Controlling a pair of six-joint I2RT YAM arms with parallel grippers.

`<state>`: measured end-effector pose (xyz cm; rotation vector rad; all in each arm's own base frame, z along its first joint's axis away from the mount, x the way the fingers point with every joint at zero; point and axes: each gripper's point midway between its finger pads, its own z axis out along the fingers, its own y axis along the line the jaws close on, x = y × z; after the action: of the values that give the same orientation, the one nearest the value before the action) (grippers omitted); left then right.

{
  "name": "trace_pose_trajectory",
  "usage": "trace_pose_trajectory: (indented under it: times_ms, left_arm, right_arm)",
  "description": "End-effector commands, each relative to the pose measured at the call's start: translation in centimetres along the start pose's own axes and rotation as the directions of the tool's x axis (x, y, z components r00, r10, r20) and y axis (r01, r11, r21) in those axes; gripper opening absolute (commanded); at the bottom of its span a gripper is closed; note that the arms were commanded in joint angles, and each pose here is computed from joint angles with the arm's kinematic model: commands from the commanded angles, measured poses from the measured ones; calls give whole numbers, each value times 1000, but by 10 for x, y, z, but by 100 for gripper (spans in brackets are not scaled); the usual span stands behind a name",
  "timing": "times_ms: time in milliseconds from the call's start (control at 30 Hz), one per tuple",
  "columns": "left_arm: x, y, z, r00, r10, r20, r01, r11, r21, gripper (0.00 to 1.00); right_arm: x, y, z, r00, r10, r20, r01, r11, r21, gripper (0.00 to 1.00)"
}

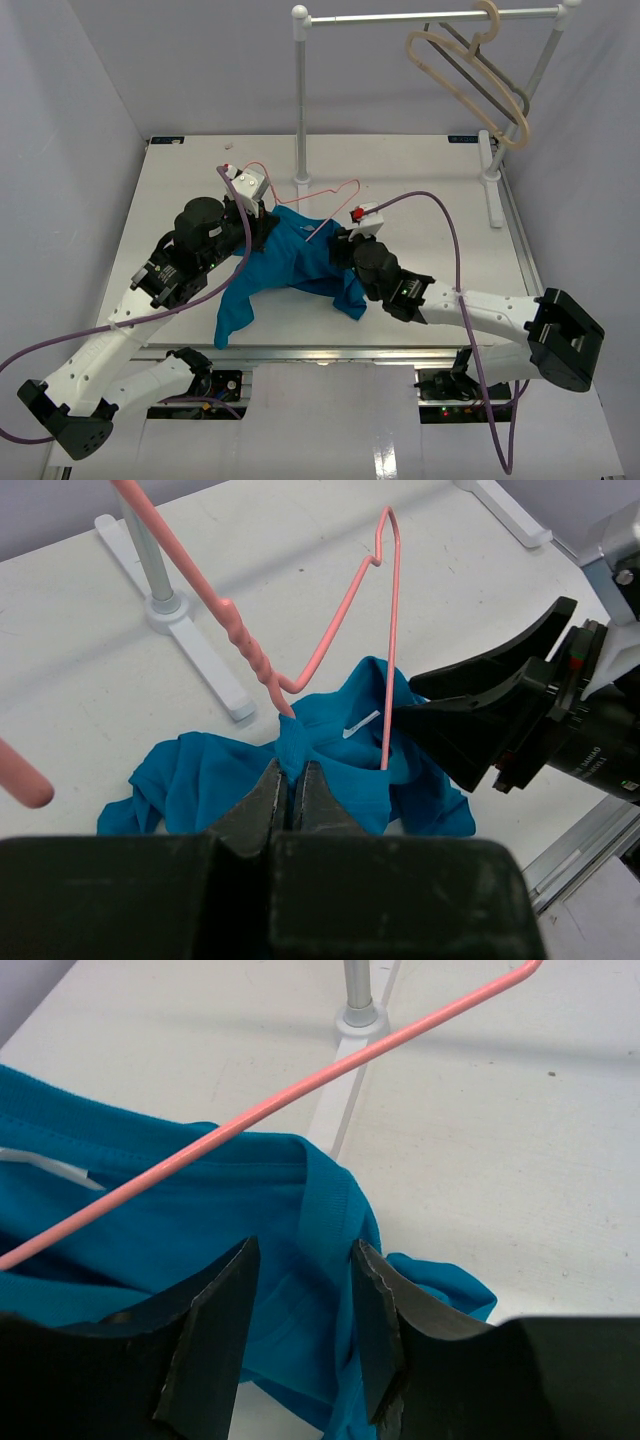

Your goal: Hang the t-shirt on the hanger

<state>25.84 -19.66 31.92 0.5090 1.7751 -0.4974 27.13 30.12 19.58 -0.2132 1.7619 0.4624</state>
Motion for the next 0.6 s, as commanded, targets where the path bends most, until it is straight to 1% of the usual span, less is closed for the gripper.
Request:
trace_pose_trajectory:
  times_ms: [0,167,267,300,333,433,500,567]
  left_arm:
    - [-23,-4,-9,997,-22,78,20,1000,20,0]
    - [-27,-5,-13,995,-27,93,25,999,22,0]
    - [-29,-5,-15,995,-27,100,25,999,23,0]
    - [-29,-5,-16,994,-29,101,26,999,24,0]
    - [-28,-5,-16,994,-29,102,26,999,24,0]
    - [-24,-4,-16,995,-22,93,20,1000,20,0]
    - [-18,1,-14,997,-4,79,4,1000,-7,0]
    - [-14,5,-13,998,17,67,-15,1000,-22,0]
  right_arm:
    - [-18,0,11,999,21,44,-24,997,72,49]
    - [-6,-16,15,999,23,39,-29,986,162,46]
    - [-1,-22,17,999,17,32,-23,983,183,43]
    - [-1,-24,18,999,17,31,-22,982,188,41]
    - [1,-28,18,1000,15,26,-20,979,201,37]
    - [4,-38,14,999,23,23,-27,974,223,30]
    - [-1,-45,9,999,31,39,-39,972,233,27]
    - [-4,-57,2,998,35,52,-47,967,251,20]
